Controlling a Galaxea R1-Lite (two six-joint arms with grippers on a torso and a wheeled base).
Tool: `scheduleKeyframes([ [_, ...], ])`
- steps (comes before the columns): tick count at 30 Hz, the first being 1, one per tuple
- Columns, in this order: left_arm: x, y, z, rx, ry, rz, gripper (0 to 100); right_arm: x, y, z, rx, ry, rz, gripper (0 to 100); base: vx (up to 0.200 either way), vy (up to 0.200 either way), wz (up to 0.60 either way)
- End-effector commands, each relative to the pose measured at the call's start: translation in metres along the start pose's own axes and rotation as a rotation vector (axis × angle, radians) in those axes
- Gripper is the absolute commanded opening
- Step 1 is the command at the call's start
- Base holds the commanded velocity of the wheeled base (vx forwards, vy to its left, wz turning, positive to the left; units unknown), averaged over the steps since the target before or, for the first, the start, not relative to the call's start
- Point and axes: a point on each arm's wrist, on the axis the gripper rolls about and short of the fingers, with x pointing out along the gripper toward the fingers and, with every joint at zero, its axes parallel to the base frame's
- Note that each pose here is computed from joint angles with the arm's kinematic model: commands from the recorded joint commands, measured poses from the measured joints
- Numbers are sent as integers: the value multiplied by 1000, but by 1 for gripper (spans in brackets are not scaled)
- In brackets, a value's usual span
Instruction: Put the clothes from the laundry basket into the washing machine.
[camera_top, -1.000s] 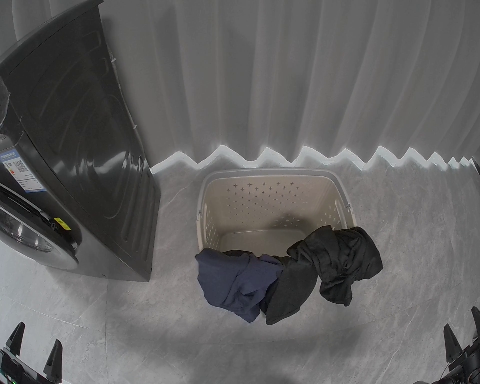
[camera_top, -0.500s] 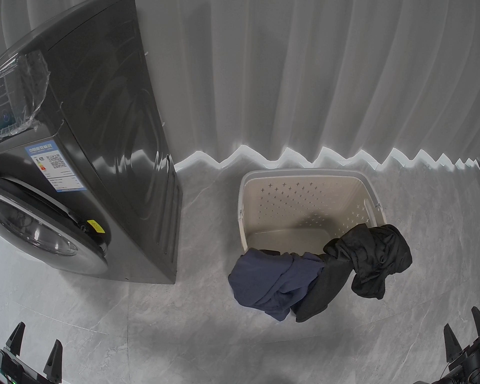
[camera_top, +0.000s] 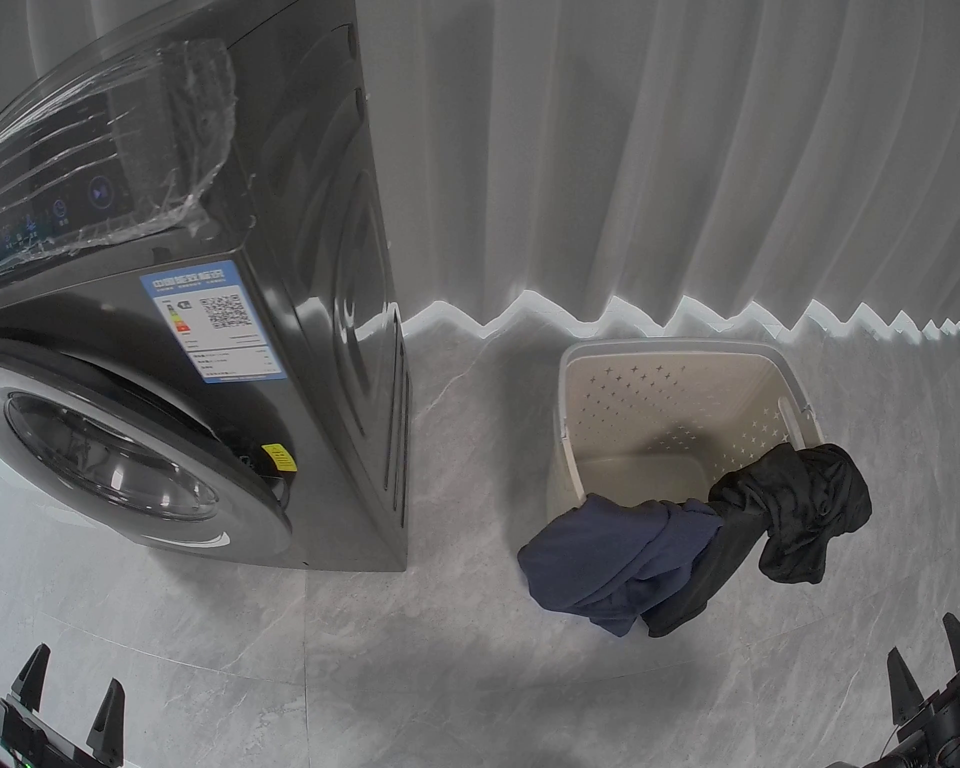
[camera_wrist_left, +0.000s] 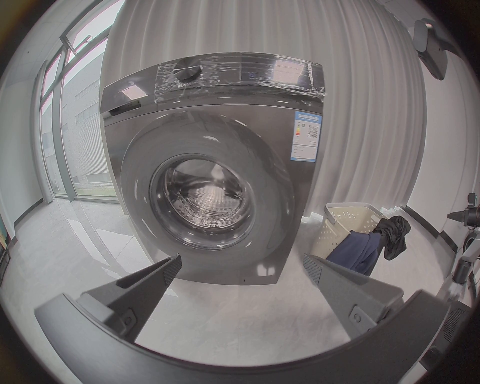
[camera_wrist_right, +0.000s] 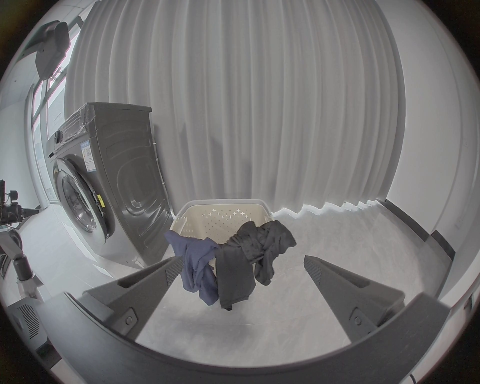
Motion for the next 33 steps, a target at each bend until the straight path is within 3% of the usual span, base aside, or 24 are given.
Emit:
scheduleKeyframes([
  [1, 0, 0, -5, 1, 6, 3, 100, 0, 0, -5, 0, 5, 2, 100, 0, 0, 0],
  [9, 0, 0, -5, 0, 6, 2, 100, 0, 0, -5, 2, 3, 4, 100, 0, 0, 0],
  [15, 0, 0, -5, 0, 6, 2, 100, 0, 0, -5, 0, 3, 4, 100, -200, 0, 0],
  [24, 0, 0, -5, 0, 6, 0, 100, 0, 0, -5, 2, 3, 4, 100, 0, 0, 0],
  [33, 0, 0, -5, 3, 6, 0, 100, 0, 0, -5, 2, 3, 4, 100, 0, 200, 0],
])
